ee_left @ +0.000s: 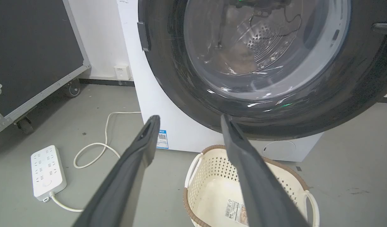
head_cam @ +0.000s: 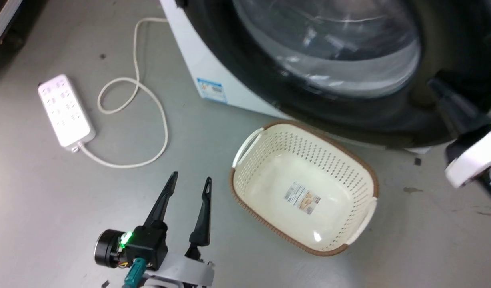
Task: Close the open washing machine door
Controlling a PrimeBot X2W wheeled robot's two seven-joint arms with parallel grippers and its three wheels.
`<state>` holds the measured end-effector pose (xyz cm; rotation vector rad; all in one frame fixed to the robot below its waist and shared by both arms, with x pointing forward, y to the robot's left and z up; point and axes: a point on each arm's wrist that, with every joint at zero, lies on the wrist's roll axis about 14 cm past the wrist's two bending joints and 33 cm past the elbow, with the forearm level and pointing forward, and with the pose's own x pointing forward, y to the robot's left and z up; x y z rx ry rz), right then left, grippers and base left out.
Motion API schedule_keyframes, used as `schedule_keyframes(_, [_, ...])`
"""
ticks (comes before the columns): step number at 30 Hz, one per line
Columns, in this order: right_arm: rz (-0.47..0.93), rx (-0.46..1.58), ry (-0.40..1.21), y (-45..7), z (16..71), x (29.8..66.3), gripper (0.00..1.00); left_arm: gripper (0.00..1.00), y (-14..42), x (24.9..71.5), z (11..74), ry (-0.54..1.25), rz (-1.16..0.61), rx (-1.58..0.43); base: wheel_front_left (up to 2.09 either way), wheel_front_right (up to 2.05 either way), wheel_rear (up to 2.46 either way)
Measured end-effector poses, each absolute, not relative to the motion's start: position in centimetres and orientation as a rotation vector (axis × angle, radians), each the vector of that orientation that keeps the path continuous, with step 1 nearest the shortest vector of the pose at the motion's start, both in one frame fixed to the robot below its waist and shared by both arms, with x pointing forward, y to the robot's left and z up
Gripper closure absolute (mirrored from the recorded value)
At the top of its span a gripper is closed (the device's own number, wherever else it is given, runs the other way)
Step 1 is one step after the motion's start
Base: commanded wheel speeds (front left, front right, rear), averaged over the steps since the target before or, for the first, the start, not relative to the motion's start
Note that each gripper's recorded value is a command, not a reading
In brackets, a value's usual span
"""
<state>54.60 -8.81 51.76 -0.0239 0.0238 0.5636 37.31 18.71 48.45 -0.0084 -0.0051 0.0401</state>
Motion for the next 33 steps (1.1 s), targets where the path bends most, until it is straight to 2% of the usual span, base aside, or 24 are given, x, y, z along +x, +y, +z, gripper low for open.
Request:
schedule_keyframes(7, [0.505,-0.010,0.083,-10.4,50.5,59.0,1.00,0.00,19.3,37.9,48.2,0.002,0.070,0.002,0.00,0.00,0.00])
schedule_keyframes(13, [0.400,0.006,0.099,-12.8,50.4,62.7,1.00,0.00,19.5,38.4,47.9,0.009,0.082,0.003,0.00,0.00,0.00])
schedule_keyframes(23, [0.359,0.033,0.063,-12.9,51.2,61.8,1.00,0.00,18.9,38.2,49.1,-0.028,0.069,-0.012,0.00,0.00,0.00])
schedule_keyframes(24, [0.361,0.016,0.012,-12.9,52.8,60.6,0.00,0.00,19.0,38.0,50.1,-0.056,0.069,-0.016,0.00,0.00,0.00])
schedule_keyframes(33, [0.372,0.014,-0.074,-13.1,54.6,52.9,0.00,0.00,18.4,36.6,52.4,-0.129,0.032,-0.039,0.00,0.00,0.00])
